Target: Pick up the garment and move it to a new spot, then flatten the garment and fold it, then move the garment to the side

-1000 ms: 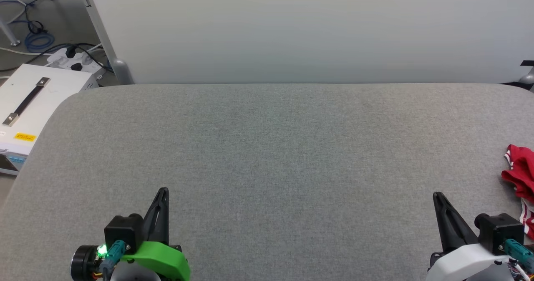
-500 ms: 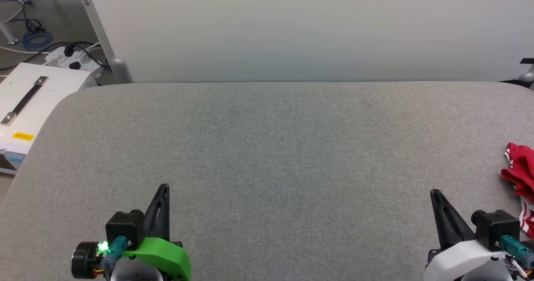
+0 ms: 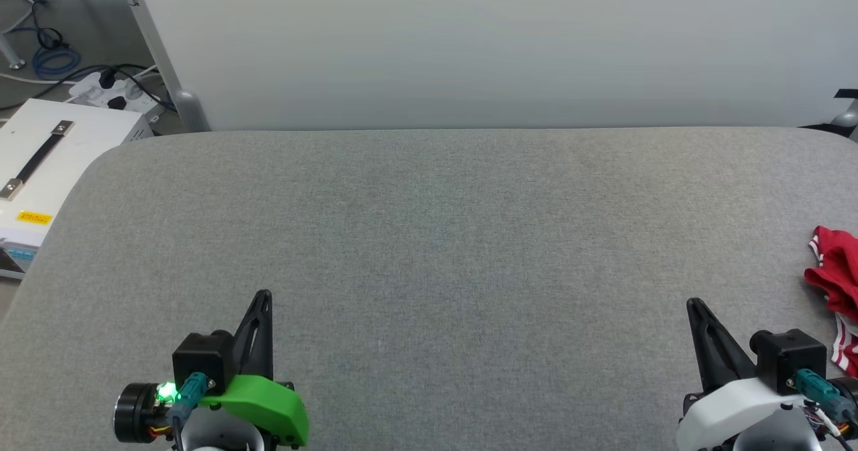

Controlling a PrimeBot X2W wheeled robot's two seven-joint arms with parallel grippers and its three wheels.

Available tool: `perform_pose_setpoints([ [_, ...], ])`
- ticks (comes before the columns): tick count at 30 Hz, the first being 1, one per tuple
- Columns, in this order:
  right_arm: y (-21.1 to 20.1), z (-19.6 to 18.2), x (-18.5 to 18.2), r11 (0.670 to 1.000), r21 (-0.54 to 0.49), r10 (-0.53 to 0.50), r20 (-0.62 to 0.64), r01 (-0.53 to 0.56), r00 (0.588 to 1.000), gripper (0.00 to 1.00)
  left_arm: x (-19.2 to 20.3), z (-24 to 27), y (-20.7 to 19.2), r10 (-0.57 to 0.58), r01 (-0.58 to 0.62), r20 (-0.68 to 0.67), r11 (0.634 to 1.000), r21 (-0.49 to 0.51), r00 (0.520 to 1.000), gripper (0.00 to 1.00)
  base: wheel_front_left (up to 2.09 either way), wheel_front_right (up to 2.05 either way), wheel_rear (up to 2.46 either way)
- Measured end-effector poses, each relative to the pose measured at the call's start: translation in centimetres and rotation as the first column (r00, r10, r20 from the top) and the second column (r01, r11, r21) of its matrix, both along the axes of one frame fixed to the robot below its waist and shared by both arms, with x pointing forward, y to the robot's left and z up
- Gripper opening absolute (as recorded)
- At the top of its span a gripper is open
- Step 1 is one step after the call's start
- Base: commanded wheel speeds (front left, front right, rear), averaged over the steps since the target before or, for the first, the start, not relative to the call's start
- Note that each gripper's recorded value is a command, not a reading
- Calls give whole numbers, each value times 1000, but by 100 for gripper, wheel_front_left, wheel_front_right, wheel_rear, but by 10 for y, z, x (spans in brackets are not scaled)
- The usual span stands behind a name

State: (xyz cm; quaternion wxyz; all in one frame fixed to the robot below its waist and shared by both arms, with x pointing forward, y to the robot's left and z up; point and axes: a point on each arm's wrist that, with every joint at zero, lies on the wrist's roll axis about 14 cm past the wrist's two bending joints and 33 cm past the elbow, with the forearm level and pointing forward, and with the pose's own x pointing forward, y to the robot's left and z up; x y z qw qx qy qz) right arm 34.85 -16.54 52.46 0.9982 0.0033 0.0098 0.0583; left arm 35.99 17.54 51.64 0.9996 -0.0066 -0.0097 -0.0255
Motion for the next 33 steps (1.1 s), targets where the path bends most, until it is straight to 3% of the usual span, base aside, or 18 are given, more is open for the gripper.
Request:
perform_pose_setpoints([
  [33,3,-1,12,1000,-30,7,1,-7,1000,0,6,5,2,29,-29,-13,999,34,999,0,0,0,0],
])
